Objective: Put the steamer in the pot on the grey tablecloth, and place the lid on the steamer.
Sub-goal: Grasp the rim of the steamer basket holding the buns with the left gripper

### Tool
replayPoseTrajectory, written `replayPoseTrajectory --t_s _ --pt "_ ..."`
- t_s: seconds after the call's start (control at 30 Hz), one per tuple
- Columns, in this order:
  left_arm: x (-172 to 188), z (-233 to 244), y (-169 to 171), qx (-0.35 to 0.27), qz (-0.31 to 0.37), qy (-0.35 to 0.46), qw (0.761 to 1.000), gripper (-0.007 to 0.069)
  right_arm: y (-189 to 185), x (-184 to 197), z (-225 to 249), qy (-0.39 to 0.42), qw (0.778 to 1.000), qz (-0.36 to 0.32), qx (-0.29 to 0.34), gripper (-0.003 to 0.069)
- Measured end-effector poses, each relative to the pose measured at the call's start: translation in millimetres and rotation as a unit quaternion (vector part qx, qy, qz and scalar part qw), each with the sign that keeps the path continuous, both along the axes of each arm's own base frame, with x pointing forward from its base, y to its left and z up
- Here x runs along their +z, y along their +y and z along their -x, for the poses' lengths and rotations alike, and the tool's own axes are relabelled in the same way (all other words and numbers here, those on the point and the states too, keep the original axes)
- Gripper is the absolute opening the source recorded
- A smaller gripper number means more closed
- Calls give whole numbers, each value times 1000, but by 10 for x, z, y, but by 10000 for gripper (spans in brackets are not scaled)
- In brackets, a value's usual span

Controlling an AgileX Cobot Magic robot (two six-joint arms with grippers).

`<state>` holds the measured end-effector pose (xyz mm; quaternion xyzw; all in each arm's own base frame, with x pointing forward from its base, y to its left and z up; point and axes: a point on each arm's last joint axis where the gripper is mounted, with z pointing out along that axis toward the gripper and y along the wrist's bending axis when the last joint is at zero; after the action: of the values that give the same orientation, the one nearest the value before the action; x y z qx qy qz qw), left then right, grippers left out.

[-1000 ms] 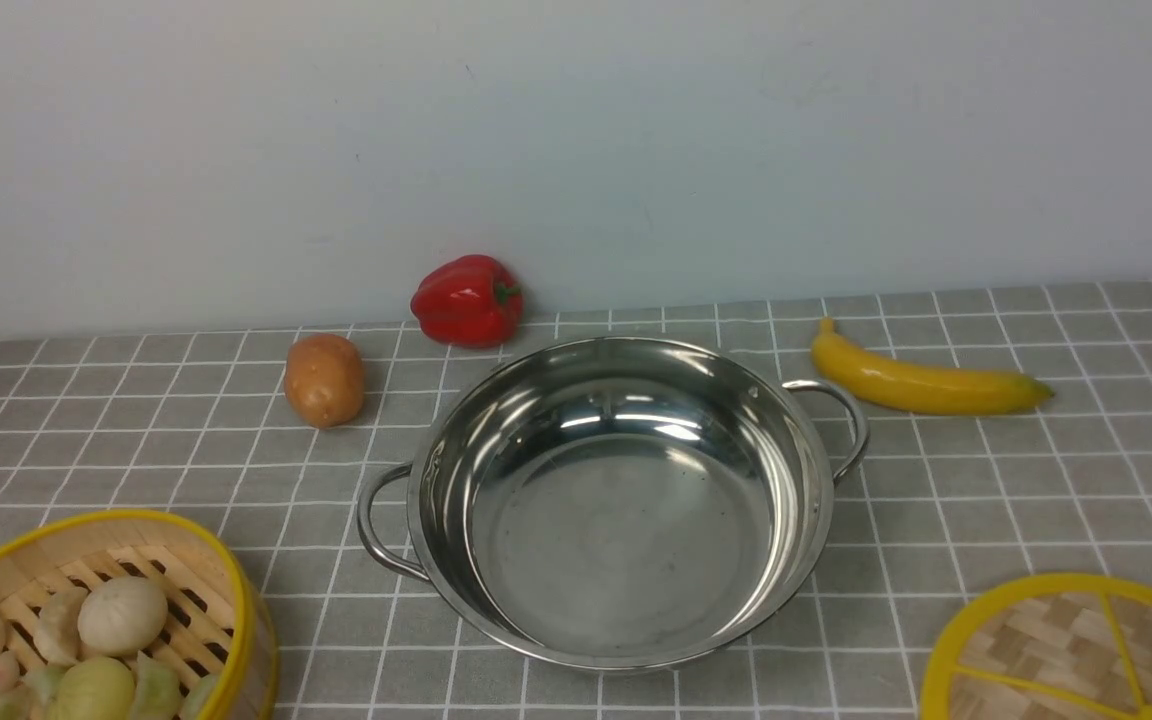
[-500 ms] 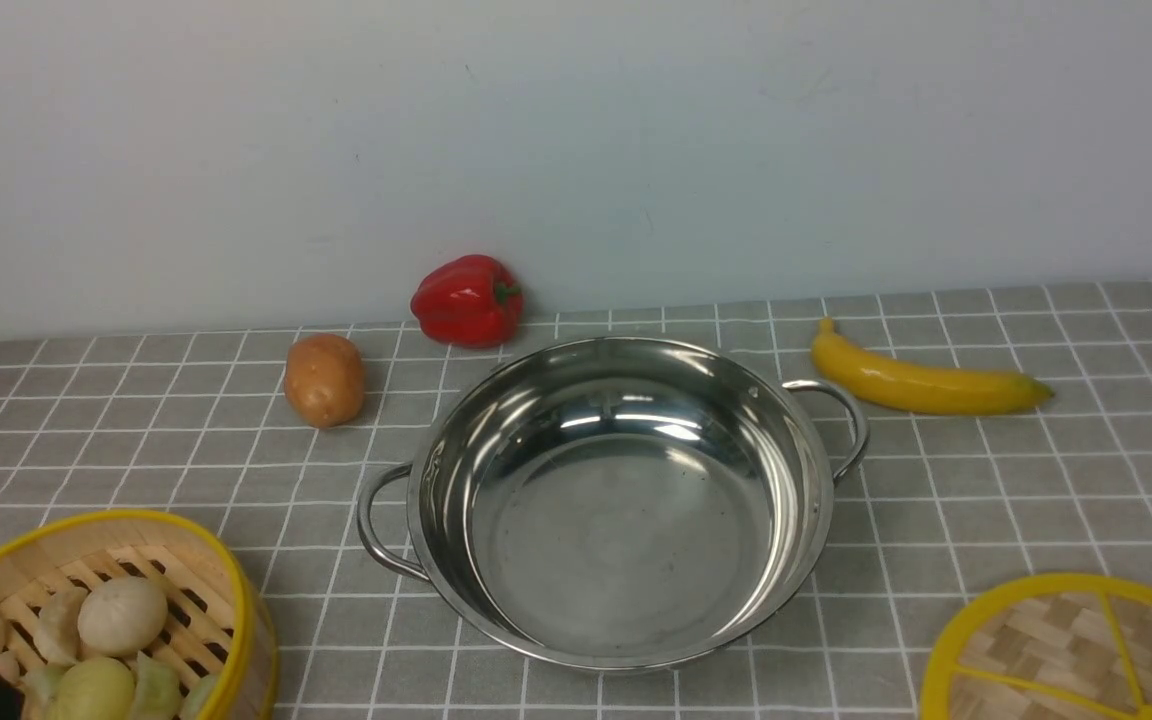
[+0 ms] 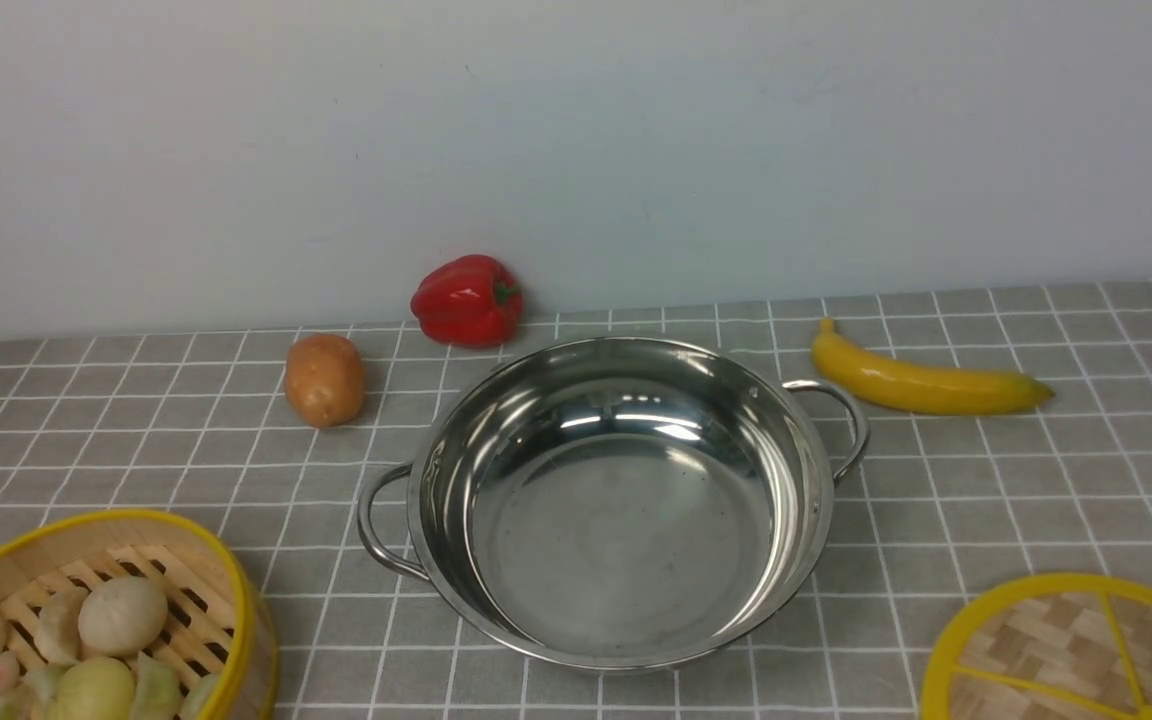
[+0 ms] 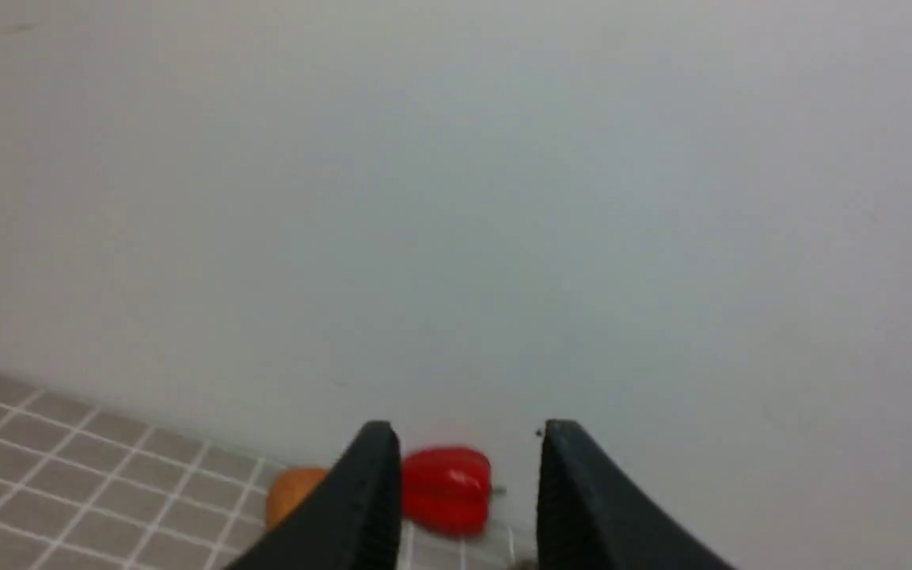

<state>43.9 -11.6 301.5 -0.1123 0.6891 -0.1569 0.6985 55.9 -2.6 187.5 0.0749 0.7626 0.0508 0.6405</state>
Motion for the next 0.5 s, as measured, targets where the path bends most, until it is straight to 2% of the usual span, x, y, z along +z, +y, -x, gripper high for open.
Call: replayPoseTrajectory --t_s 0.07,0.13,0.23,0.37,0.5 --pt "219 -11 -85 -51 -30 80 995 243 0 0 0 0 1000 0 0 245" --pt "364 -67 -149 -106 -55 196 973 243 0 0 0 0 1000 0 0 245" --pt "478 -209 -160 -152 -72 315 934 243 0 0 0 0 1000 0 0 245" --pt "566 -646 -87 -183 -109 399 892 243 0 0 0 0 1000 0 0 245" --pt "355 -1096 42 -216 -193 464 837 243 0 0 0 0 1000 0 0 245"
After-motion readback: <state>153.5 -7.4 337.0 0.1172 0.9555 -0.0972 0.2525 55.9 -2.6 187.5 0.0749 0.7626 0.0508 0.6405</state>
